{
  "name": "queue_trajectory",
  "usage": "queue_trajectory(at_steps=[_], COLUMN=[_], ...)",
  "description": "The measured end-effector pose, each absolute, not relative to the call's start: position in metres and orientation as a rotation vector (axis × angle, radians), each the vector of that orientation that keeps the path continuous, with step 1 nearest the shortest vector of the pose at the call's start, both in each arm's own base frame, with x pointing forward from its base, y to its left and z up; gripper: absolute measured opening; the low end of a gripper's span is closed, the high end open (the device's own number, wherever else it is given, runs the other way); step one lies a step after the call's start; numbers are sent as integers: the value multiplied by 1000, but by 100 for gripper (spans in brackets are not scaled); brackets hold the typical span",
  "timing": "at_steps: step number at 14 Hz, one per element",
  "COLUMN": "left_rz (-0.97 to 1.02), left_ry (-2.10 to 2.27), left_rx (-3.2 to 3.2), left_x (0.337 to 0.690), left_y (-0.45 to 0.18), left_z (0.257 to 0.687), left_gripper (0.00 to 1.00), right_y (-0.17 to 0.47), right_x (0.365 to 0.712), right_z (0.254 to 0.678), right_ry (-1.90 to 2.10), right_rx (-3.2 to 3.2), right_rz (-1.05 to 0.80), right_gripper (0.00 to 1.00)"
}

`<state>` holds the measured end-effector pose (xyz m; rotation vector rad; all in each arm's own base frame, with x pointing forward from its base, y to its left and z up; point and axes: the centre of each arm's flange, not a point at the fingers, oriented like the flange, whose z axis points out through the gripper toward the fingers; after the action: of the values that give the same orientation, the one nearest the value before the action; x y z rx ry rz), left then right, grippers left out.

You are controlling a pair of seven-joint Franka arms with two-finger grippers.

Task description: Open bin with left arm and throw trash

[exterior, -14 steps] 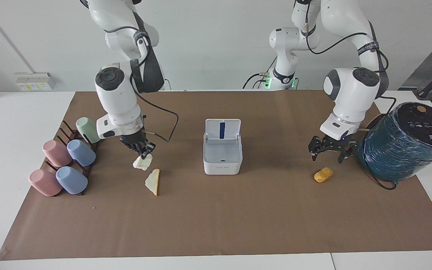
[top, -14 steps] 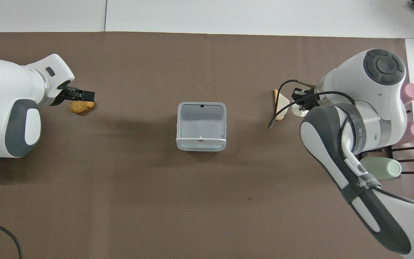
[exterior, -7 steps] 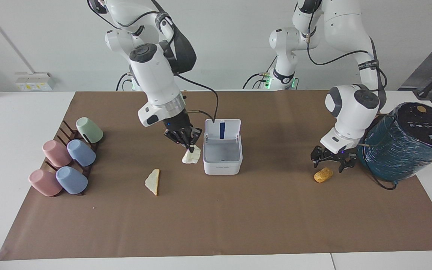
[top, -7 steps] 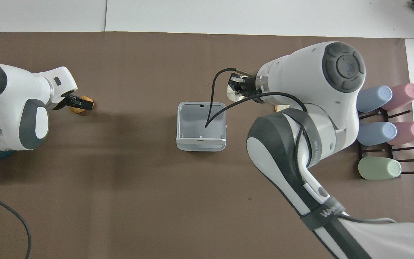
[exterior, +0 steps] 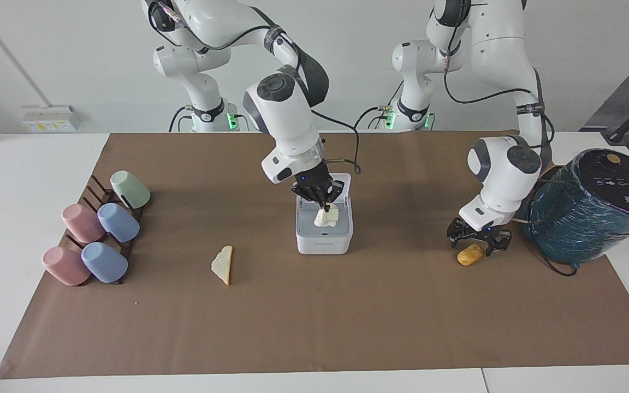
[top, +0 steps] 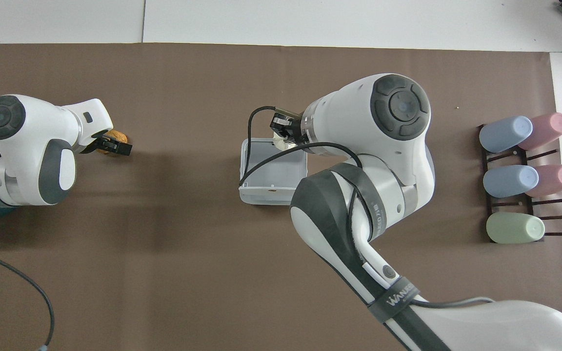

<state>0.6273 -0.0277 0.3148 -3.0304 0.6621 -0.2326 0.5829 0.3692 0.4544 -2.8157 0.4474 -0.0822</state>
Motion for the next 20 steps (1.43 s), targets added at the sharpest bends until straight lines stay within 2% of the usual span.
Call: queue_trajectory(at_steps=[3,4,5,8,12,13,17,20], left_rz=[-235,-236,-236,-237,-241,-238,-185,-155], left_ry=[665,665,665,663,662,664,699,752], left_rx=[-3029,-3029,-3029,-3029,-3028,-3028,-3038,-3056], left_x=[628,628,628,628,629,630,628,628], left_y=[-26,-26,-26,-24,-24,-25,-40,-67], left_z=[315,315,315,315,322,331,394,439], left_gripper=[100,90,75,41,39,39,39,39], right_y=[371,370,370,369,365,359,295,232], right_x=[580,580,580,578,582,588,618,640], right_z=[436,432,429,425,433,442,487,479], right_ry=[448,451,453,454,463,477,517,316], right_rx=[-2839,-2843,-2845,-2851,-2841,-2830,-2846,-2967], right_rz=[-40,-32,-27,-18,-37,-59,-162,-231], right_gripper=[2,10,19,51,96,100,100,100])
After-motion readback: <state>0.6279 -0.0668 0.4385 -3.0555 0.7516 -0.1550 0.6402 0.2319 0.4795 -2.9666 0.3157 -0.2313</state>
